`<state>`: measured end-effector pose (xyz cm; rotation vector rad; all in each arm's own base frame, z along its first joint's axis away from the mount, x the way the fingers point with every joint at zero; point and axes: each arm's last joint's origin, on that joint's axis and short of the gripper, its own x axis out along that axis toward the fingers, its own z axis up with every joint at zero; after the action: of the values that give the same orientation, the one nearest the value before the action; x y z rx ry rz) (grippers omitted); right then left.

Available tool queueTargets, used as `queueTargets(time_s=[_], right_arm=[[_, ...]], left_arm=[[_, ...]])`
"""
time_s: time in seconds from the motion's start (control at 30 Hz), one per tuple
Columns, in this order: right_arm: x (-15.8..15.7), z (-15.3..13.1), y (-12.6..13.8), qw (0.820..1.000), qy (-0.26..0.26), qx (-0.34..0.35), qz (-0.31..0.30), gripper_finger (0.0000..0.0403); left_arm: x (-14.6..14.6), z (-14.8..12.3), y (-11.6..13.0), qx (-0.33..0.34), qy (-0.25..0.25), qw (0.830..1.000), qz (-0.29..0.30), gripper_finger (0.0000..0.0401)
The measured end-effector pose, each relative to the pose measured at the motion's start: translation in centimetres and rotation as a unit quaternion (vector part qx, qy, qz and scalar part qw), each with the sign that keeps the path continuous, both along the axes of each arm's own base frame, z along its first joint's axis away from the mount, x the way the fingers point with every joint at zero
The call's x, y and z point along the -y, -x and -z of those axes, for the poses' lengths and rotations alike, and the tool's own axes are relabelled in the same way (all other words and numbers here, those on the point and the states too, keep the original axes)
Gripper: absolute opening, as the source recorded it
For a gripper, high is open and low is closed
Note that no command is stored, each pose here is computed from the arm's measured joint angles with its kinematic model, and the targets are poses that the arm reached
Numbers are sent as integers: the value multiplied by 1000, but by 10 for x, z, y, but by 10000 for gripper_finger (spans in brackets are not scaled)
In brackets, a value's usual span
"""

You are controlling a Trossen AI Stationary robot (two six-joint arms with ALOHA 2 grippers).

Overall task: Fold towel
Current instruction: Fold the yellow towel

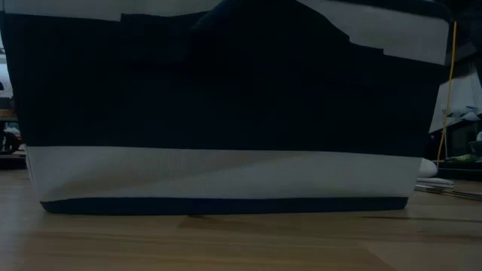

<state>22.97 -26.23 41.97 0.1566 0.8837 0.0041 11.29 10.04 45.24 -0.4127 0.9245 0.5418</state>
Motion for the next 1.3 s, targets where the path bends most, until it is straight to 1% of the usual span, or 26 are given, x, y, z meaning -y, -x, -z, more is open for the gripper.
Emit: queueTargets(time_s=[0.07,0.17,0.3,0.43,0.57,0.67,0.77,0.87,0.97,1.07,1.17,1.3], right_arm=[[-6,0,-6,1000,-8,0,-12,1],[-16,0,-14,1000,-24,-5,-12,1],[-29,4,-27,999,-22,-21,-33,1],[-36,14,-36,998,-34,-39,-47,1],[-37,31,-39,995,-64,-60,-49,1],[-39,40,-37,992,-88,-69,-51,1],[-44,47,-34,989,-118,-67,-58,1],[-50,56,-30,984,-150,-67,-65,1],[-59,71,-29,977,-182,-82,-74,1],[-66,89,-31,970,-199,-106,-91,1],[-68,107,-37,970,-184,-116,-107,1],[-60,120,-45,982,-110,-116,-102,1]], left_arm=[[7,-1,0,12,11,1000,8,0],[17,-2,1,28,29,999,19,0],[28,-5,2,46,46,998,19,0],[36,-6,2,52,46,997,25,0],[40,-4,-4,50,56,997,33,0],[42,12,-10,23,83,996,32,0],[46,37,-16,-19,111,993,38,0],[48,60,-22,-54,128,989,51,0],[49,75,-28,-66,132,987,59,0],[47,85,-33,-68,124,988,63,0],[43,92,-34,-92,84,992,31,0],[39,99,-34,-115,40,992,-32,0]])
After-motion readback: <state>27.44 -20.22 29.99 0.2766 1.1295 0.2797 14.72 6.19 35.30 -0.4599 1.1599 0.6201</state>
